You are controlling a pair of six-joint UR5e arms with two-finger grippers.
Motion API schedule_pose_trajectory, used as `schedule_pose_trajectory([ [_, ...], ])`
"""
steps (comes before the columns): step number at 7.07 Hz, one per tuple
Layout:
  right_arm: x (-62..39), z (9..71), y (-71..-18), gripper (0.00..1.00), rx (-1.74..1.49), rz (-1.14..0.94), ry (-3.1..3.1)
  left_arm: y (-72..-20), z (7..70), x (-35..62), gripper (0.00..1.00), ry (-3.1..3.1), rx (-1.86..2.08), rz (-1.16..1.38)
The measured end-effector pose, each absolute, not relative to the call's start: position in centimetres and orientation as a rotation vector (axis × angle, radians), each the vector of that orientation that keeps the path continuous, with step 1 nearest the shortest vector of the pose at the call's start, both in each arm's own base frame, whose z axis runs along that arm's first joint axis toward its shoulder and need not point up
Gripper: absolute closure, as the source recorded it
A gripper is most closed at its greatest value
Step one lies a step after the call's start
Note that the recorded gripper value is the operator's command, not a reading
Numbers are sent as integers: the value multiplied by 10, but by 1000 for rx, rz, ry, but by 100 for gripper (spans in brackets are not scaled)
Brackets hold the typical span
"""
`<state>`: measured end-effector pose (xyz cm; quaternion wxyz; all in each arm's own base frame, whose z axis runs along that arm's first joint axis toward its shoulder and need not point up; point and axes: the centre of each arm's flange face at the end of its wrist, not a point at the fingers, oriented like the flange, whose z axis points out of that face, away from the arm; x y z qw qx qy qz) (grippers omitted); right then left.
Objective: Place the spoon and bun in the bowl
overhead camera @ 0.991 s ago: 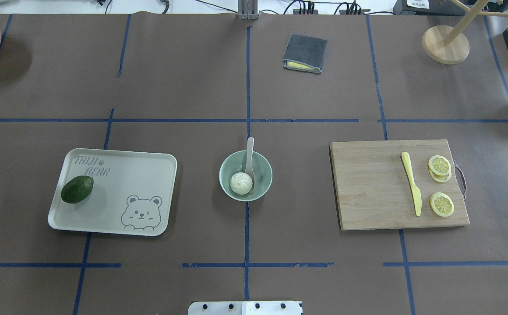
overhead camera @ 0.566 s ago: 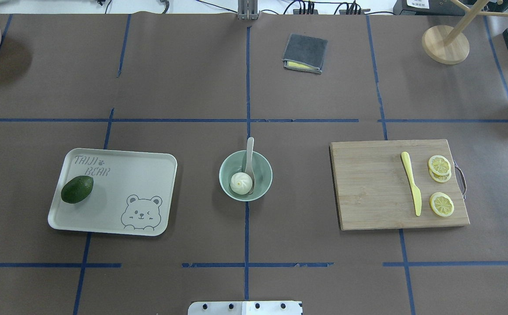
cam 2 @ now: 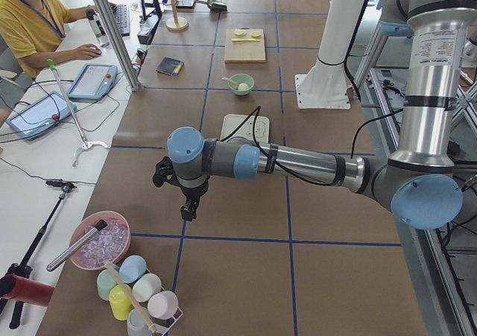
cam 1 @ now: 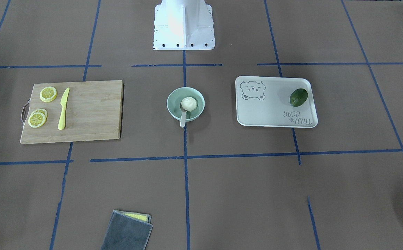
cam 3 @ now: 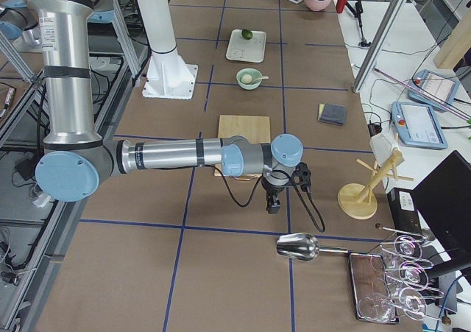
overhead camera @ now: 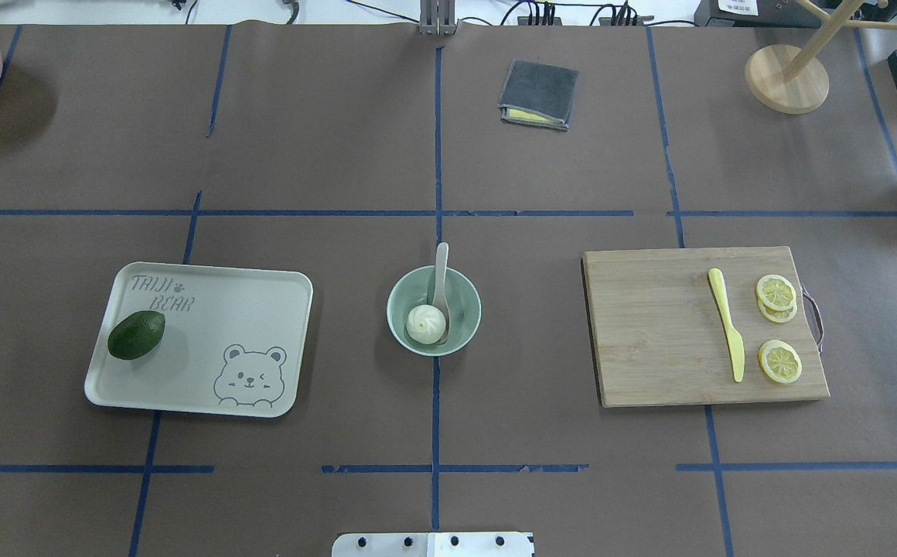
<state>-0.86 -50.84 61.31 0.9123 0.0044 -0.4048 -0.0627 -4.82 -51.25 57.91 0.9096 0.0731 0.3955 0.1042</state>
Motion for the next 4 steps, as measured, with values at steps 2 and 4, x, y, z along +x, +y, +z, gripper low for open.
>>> schedule_pose_trajectory([
  [2,8,614,-510,0,23,-100,-819,-496,584,-49,0,814,111,189],
  [4,10,611,-512,0,33,-95,-821,-484,582,-51,0,774,108,189],
])
